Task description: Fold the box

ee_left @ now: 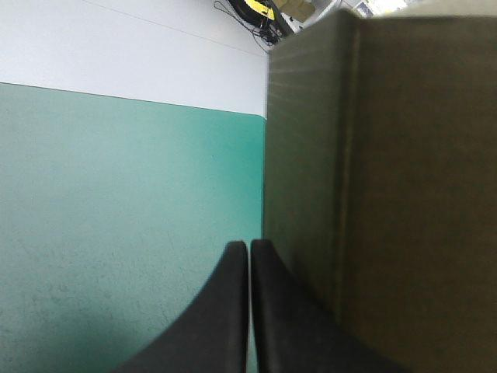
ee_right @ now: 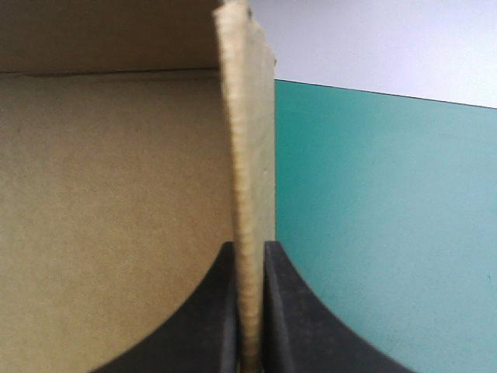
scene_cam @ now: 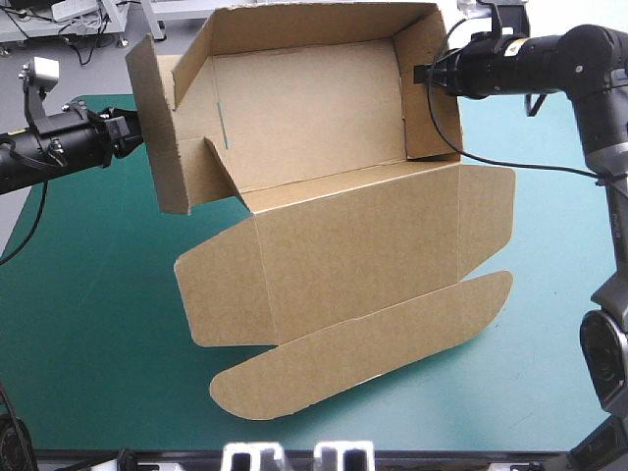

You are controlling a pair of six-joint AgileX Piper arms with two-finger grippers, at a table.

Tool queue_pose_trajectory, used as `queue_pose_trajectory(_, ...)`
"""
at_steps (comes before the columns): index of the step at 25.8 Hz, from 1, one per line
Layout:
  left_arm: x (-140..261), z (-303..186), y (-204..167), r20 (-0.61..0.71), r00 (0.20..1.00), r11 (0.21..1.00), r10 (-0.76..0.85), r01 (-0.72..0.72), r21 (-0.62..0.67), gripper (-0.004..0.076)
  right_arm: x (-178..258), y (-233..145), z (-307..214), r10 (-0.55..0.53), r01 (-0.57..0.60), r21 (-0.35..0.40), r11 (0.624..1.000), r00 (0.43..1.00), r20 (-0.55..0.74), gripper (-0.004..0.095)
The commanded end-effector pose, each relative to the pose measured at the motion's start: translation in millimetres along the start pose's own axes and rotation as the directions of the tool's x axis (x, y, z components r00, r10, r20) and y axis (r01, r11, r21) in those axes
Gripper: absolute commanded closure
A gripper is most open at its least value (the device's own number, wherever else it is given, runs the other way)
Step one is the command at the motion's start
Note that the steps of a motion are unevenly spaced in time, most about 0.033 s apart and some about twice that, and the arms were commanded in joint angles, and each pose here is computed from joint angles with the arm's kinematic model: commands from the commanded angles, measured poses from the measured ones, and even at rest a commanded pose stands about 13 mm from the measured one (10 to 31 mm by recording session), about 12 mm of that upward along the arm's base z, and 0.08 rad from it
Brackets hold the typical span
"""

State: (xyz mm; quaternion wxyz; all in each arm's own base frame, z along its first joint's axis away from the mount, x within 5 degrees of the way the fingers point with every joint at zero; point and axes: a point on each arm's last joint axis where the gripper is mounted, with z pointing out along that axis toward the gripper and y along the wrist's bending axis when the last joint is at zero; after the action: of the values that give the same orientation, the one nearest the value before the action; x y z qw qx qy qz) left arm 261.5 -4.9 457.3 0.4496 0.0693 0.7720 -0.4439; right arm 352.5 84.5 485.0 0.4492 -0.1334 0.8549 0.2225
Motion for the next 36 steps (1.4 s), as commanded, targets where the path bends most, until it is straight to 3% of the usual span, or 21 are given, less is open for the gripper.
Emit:
queue_pose_trajectory(1,-0.9,-8.1,-32.2,0.013,1.0,0.993,0.026,-0.027,0.116,0.0731,-15.9,22.1,-12.5,0.003,0.006,-0.053,0.999,0.987,0.158,0.0924)
queue_pose_trajectory(8,11.4,7.0,-38.0,-0.088,0.992,0.993,0.087,-0.079,0.089,0.0731,-14.6,29.3,6.9,0.009,0.005,-0.082,0.997,0.987,0.163,0.0925)
queue_pose_trajectory(13,10.8,7.7,-40.9,-0.077,0.992,0.99,0.095,-0.086,0.115,0.0715,-14.5,28.5,8.8,0.01,0.003,-0.081,0.997,0.987,0.161,0.0924)
queue_pose_trajectory(17,10.7,7.5,-42.7,-0.071,0.991,0.985,0.113,-0.103,0.136,0.0615,-13.2,26.2,14.7,0.014,-0.002,-0.08,0.997,0.989,0.15,0.0924)
queue_pose_trajectory(19,10.3,7.4,-43.3,-0.067,0.992,0.985,0.11,-0.1,0.143,0.0488,-11.0,23.7,21.3,0.019,-0.009,-0.079,0.997,0.991,0.134,0.0924)
queue_pose_trajectory(21,10.2,7.4,-43.5,-0.066,0.992,0.985,0.109,-0.099,0.144,0.041,-9.9,22.2,25.1,0.022,-0.013,-0.078,0.997,0.992,0.125,0.0924)
queue_pose_trajectory(24,10.2,7.4,-43.5,-0.066,0.992,0.985,0.109,-0.099,0.144,0.0348,-9.3,21.2,27.7,0.038,-0.029,-0.08,0.996,0.992,0.123,0.0924)
queue_pose_trajectory(30,9.9,8.3,-33.1,-0.073,0.988,0.991,0.134,-0.132,0.032,0.0346,-10.4,25.6,27.5,0.052,-0.035,-0.119,0.992,0.99,0.134,0.0924)
queue_pose_trajectory(36,6.1,9.5,-26.4,-0.039,0.992,0.991,0.122,-0.124,-0.054,0.0347,-5.7,53.5,35.4,-0.011,0.029,-0.141,0.99,0.992,0.125,0.0924)
